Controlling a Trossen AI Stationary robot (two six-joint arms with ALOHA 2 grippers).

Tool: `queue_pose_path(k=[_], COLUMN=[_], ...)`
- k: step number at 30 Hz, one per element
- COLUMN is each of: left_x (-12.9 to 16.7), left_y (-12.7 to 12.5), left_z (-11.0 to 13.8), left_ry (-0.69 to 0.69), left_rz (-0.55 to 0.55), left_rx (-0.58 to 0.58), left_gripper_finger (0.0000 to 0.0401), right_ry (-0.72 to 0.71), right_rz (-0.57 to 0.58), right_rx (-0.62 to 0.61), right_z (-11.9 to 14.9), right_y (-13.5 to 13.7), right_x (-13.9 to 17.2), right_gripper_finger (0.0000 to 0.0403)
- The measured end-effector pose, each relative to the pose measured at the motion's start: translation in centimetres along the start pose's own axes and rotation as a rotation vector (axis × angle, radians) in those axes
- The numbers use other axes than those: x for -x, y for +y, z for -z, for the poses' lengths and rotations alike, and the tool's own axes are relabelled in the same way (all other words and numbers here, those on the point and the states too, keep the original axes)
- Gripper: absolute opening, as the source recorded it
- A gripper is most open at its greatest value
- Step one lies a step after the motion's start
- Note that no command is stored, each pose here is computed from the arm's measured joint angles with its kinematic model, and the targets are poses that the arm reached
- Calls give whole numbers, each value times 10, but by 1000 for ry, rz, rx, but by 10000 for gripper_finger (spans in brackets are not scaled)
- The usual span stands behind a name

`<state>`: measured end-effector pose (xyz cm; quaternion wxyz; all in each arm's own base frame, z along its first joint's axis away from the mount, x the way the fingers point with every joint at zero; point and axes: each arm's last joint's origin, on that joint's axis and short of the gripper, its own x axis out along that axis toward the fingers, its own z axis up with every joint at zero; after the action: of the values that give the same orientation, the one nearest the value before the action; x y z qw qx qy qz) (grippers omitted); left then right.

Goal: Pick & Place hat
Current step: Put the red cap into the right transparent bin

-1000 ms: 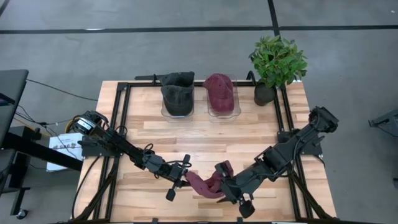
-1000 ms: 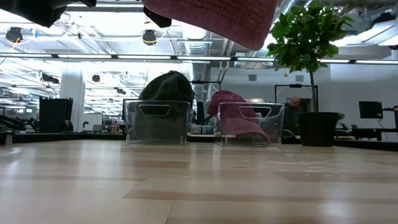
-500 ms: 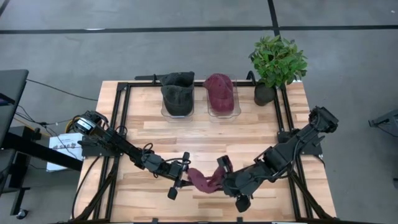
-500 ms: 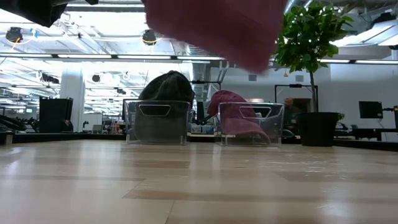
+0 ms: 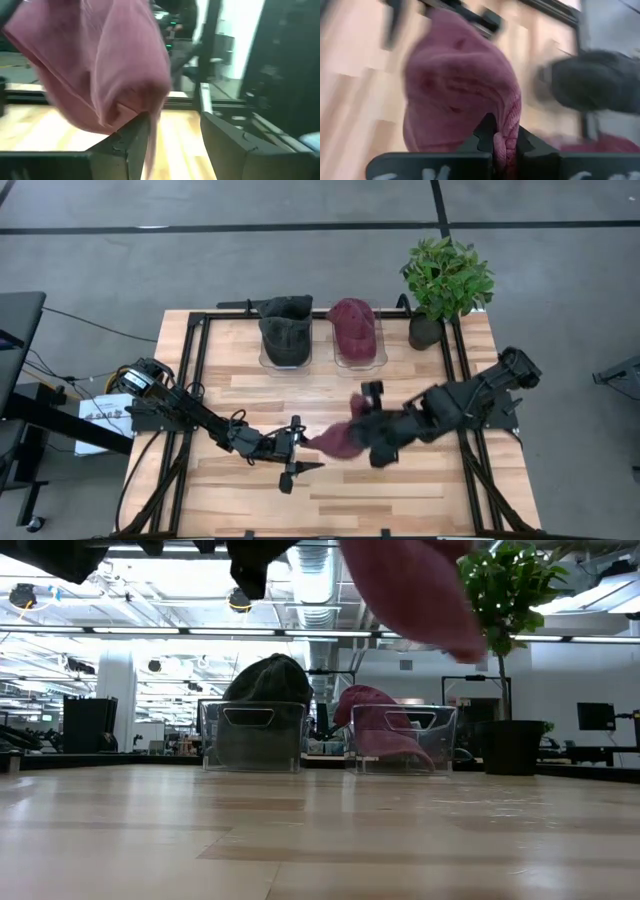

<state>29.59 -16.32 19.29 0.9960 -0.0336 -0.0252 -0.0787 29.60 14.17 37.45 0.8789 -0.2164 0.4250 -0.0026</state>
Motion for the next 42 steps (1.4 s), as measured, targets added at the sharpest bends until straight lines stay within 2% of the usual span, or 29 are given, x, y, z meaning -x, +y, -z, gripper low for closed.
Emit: queue_pose_path(k=[4,10,18,29,35,42], left_x=[0,1,1,1,1,0], left_y=[3,6,6,6,6,8], left_z=[0,0,0,0,0,0], left_ry=[-2,-6,-5,-5,-6,-6], left_rz=[-97,-199,-200,-200,-201,-207], left_rx=[1,0,0,0,-1,-9], left_gripper_finger=[172,165,163,163,163,163], right_ry=[102,221,299,282,192,195], right_rz=[108,195,301,430,281,68], right_rx=[-23,-101,-169,-225,-235,-132], right_z=[7,22,43,74,88,100], right_y=[-29,-80,-150,-236,-259,-246], right_x=[-4,-18,-33,-42,-47,-67], right_gripper_finger=[3,3,3,3,3,3])
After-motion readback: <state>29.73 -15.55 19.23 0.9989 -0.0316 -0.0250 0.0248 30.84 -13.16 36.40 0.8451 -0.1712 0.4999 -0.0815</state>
